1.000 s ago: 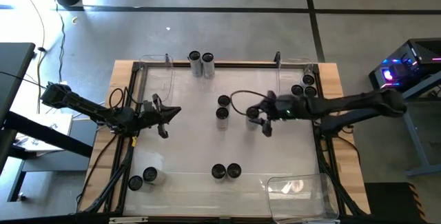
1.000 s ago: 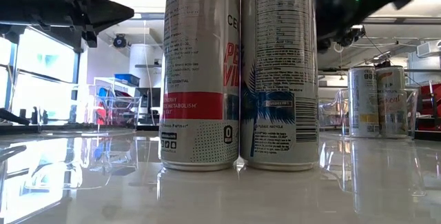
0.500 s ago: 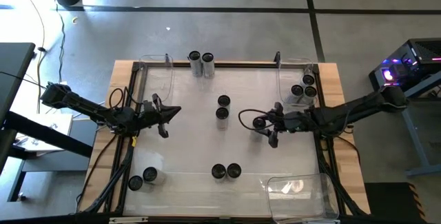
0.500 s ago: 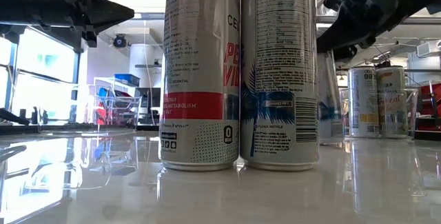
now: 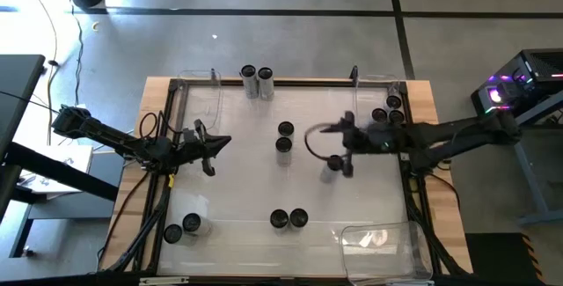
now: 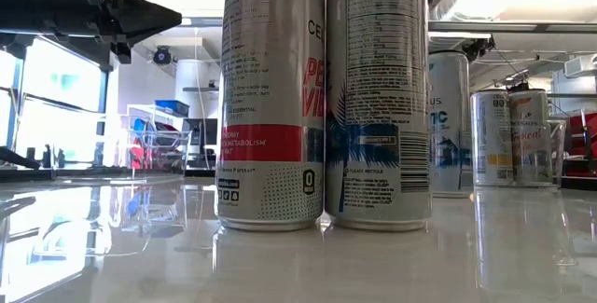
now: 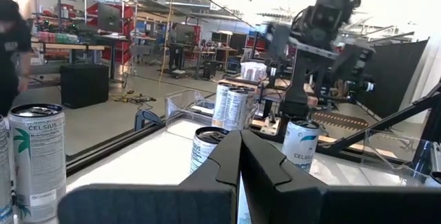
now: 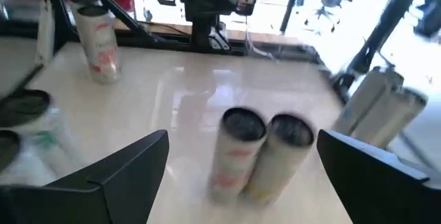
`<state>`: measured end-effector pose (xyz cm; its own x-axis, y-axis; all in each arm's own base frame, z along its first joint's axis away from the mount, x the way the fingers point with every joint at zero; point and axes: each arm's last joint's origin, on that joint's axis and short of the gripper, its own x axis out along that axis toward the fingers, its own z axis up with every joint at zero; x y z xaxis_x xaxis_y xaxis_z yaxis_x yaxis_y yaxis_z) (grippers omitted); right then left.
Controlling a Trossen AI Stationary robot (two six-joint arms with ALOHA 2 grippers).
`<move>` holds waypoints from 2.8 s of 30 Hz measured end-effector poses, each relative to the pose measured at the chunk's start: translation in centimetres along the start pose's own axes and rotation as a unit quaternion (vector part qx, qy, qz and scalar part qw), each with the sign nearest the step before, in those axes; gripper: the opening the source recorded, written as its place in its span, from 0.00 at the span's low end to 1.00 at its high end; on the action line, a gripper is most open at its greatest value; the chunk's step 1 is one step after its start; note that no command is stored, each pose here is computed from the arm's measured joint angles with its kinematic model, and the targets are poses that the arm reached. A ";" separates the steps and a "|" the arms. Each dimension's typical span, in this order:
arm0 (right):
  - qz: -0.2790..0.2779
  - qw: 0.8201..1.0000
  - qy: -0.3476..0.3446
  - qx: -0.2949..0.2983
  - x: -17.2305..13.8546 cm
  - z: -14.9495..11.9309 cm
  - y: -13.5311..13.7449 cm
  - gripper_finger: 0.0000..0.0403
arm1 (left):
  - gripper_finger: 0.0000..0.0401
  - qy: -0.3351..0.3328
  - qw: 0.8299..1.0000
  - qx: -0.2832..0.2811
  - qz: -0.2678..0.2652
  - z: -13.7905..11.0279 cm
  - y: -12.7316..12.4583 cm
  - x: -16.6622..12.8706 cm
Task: Sort soda cans
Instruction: Put the yellow soda can into the top right transparent bin
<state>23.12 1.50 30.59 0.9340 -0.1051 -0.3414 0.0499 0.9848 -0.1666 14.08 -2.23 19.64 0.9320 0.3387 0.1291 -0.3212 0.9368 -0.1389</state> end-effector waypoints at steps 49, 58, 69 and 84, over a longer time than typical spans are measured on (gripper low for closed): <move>0.211 0.939 0.258 -0.087 17.4 -0.5 -12.1 0.59 | 0.00 0.003 1.000 0.006 0.000 -0.1 0.0 0.0; 0.057 0.956 0.286 -0.032 8.4 4.1 -14.7 0.59 | 0.00 0.004 1.000 0.002 -0.001 -0.1 0.0 0.0; -0.234 0.922 0.296 0.090 -5.3 5.4 -16.3 0.59 | 0.00 0.011 1.000 0.007 -0.002 -0.2 0.0 0.0; -0.312 0.856 0.344 0.228 -7.8 -5.0 -17.4 0.59 | 0.00 0.013 1.000 0.014 -0.001 -0.3 0.0 0.1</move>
<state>13.20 -15.47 31.53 0.2549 -0.5325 -0.8072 0.7417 0.6432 -0.1901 14.22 -2.28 19.31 0.9366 0.3346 0.1038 -0.3233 0.9397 -0.1117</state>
